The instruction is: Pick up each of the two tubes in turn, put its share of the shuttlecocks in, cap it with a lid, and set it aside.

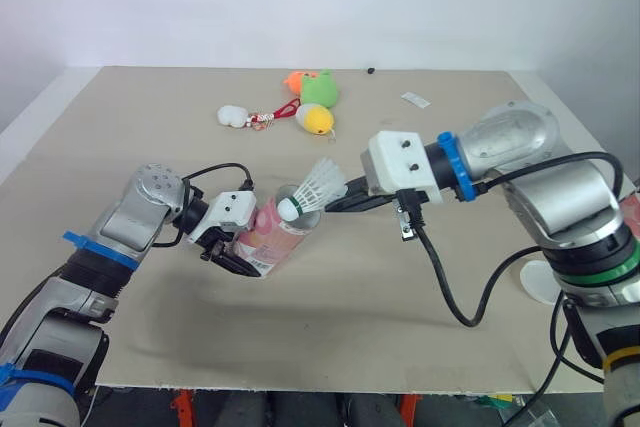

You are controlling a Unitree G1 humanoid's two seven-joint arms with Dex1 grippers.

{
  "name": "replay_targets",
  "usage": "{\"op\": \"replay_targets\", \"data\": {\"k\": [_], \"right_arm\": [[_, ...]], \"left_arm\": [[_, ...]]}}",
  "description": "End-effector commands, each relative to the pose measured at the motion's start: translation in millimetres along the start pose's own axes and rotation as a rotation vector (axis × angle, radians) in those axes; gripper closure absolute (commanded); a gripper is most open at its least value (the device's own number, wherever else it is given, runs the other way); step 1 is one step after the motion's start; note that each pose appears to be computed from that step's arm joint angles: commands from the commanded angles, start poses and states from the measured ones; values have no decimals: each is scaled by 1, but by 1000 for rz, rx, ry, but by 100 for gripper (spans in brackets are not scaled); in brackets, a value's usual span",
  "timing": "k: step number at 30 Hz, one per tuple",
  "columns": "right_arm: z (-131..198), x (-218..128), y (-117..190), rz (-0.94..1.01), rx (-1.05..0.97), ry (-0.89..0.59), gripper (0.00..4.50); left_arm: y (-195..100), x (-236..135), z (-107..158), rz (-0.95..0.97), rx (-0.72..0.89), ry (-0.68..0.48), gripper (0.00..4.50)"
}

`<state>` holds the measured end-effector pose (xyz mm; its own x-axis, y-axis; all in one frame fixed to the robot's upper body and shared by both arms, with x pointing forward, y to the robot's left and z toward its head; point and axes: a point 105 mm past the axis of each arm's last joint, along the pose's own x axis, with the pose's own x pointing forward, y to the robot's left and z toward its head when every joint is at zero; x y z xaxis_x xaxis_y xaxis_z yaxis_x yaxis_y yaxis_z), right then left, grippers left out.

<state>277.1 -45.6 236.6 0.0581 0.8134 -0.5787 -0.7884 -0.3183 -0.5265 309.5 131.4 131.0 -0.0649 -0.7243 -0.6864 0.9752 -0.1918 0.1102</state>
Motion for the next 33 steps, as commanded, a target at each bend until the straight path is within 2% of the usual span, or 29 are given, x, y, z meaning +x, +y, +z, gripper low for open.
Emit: {"op": "replay_targets", "data": {"k": [1, 2, 4, 5, 6, 9, 10, 14, 17, 22, 27, 33], "right_arm": [[15, -4, -7, 17, -89, -1, 359], [17, -4, -7, 27, -93, -7, 302], [24, -7, -4, 44, -86, -42, 240], [29, -11, -3, 51, -75, -72, 181], [33, -18, -2, 44, -48, -108, 147], [36, -39, -5, -24, 36, -175, 147], [27, -50, -6, -79, 83, -164, 147], [-46, -100, 3, -420, 339, 40, 147], [-105, -141, 25, -722, 538, 185, 147], [-167, -182, 61, -1029, 733, 336, 147], [-210, -208, 70, -1227, 803, 470, 147], [-238, -202, 61, -1273, 878, 459, 147]], "left_arm": [[-3, 2, -3, -5, -6, 19, 182], [-3, 2, -3, -4, -6, 19, 182], [-3, 2, -3, -3, -6, 19, 182], [-3, 2, -3, -2, -6, 19, 182], [-2, 2, -3, -3, -5, 19, 182], [-3, 4, -2, -5, -3, 16, 182], [-4, 4, -1, -5, -3, 14, 182], [-5, 6, -3, -2, -6, 10, 182], [-8, 6, -5, -2, -16, 10, 182], [-9, 7, -7, -8, -16, 12, 182], [-6, 6, -6, -3, -4, 20, 182], [-5, 4, -7, 0, -2, 24, 182]]}}
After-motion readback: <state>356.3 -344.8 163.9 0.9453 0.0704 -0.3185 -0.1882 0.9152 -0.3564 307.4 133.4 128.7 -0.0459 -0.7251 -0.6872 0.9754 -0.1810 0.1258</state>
